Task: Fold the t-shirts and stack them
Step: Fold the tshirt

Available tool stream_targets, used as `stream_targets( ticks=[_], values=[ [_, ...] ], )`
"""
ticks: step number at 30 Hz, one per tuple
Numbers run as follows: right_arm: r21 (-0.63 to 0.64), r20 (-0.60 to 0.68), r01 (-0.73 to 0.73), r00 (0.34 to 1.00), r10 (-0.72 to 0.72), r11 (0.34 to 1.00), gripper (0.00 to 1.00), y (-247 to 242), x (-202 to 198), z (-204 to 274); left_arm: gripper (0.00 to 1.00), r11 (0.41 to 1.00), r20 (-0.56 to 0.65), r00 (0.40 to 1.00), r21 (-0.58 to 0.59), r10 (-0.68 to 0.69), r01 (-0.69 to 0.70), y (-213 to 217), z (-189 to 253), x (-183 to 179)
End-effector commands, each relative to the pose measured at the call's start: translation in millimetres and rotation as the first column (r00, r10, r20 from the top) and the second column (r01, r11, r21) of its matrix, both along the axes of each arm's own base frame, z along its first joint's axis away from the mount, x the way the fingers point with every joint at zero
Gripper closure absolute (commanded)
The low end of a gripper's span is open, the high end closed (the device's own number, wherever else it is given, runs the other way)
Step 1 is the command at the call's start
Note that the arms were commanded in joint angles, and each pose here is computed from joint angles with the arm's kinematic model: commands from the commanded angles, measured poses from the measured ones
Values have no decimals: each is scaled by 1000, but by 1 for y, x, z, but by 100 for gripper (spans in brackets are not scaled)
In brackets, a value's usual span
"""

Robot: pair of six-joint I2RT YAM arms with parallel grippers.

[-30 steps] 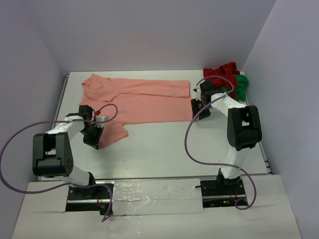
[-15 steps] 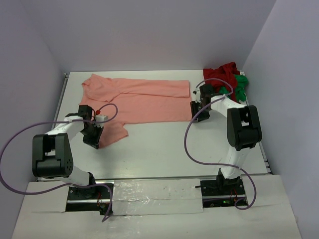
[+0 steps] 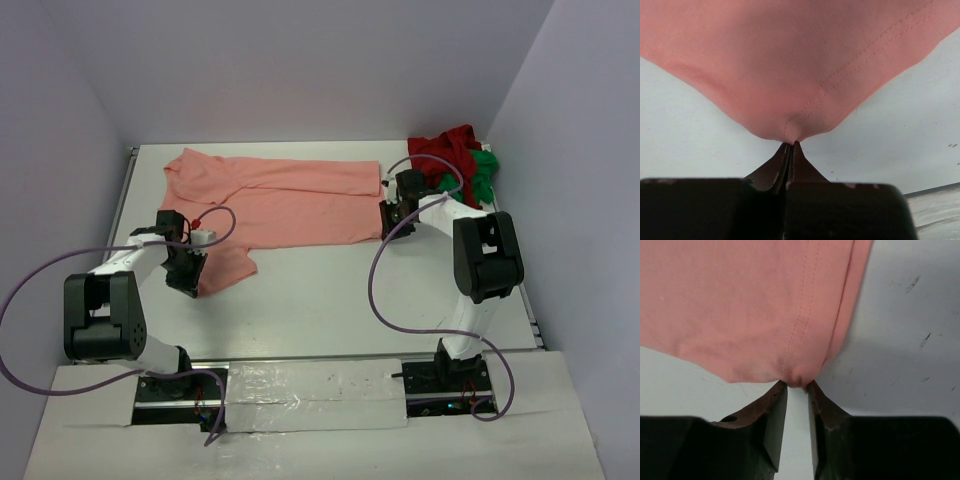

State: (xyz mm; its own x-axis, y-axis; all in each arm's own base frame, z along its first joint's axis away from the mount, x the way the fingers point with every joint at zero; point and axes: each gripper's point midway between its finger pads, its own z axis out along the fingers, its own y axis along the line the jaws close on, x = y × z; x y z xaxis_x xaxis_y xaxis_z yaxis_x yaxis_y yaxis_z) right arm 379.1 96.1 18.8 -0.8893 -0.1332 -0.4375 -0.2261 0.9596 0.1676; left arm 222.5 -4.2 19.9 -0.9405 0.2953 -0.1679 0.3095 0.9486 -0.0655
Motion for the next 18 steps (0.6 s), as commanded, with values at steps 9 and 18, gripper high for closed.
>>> stream_targets(
  ticks=[9, 18],
  values=[
    [-32, 93, -16, 995, 19, 999, 100, -1, 12, 16, 100, 1000, 48, 999, -3, 0, 0, -2, 4, 9],
    [-60, 135, -22, 990, 30, 998, 100, -8, 12, 42, 100, 1000, 103, 995, -25, -1, 3, -6, 25, 21]
  ],
)
